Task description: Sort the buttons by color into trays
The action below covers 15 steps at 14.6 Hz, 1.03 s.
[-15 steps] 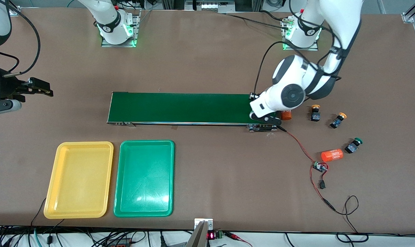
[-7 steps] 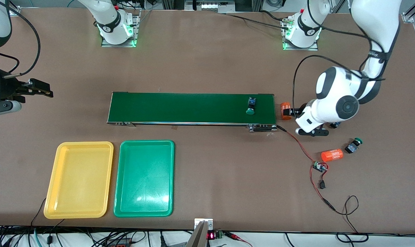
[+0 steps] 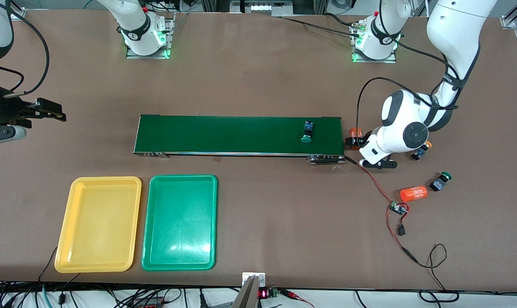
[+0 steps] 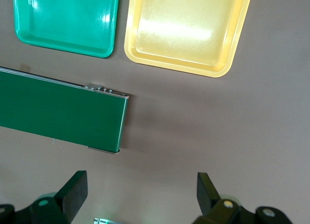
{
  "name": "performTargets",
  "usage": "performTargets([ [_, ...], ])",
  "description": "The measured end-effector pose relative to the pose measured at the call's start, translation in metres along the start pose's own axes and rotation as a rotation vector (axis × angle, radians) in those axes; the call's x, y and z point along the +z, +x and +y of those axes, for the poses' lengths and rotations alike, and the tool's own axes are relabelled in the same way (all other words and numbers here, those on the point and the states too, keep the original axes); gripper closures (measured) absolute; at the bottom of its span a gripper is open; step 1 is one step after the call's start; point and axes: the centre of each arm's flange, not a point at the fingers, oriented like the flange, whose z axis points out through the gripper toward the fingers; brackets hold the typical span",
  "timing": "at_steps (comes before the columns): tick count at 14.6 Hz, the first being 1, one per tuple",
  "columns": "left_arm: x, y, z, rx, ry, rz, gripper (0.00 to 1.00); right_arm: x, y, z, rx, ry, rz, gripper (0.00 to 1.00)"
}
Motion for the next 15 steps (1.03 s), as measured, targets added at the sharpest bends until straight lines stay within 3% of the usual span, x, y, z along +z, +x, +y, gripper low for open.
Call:
performTargets([
  [3, 0.009, -0.003, -0.001, 0.007, 0.001, -0.017, 0.02, 0.005, -0.004, 0.004, 0.008, 0.008, -0.025, 0.00],
  [6, 0.018, -0.008, -0.005, 0.002, 0.003, -0.038, 0.32, 0.019, -0.016, 0.013, 0.028, 0.025, -0.063, 0.00],
  [8, 0.017, -0.008, -0.007, 0.001, 0.003, -0.037, 0.51, 0.037, -0.042, 0.022, 0.047, 0.038, -0.044, 0.00],
  [12, -0.050, 0.001, 0.001, 0.017, 0.007, 0.032, 0.51, 0.075, -0.115, 0.004, 0.047, 0.051, 0.020, 0.00],
  [15, -0.105, 0.001, 0.014, 0.047, 0.010, 0.096, 0.51, 0.085, -0.141, -0.016, 0.072, 0.049, 0.037, 0.00],
])
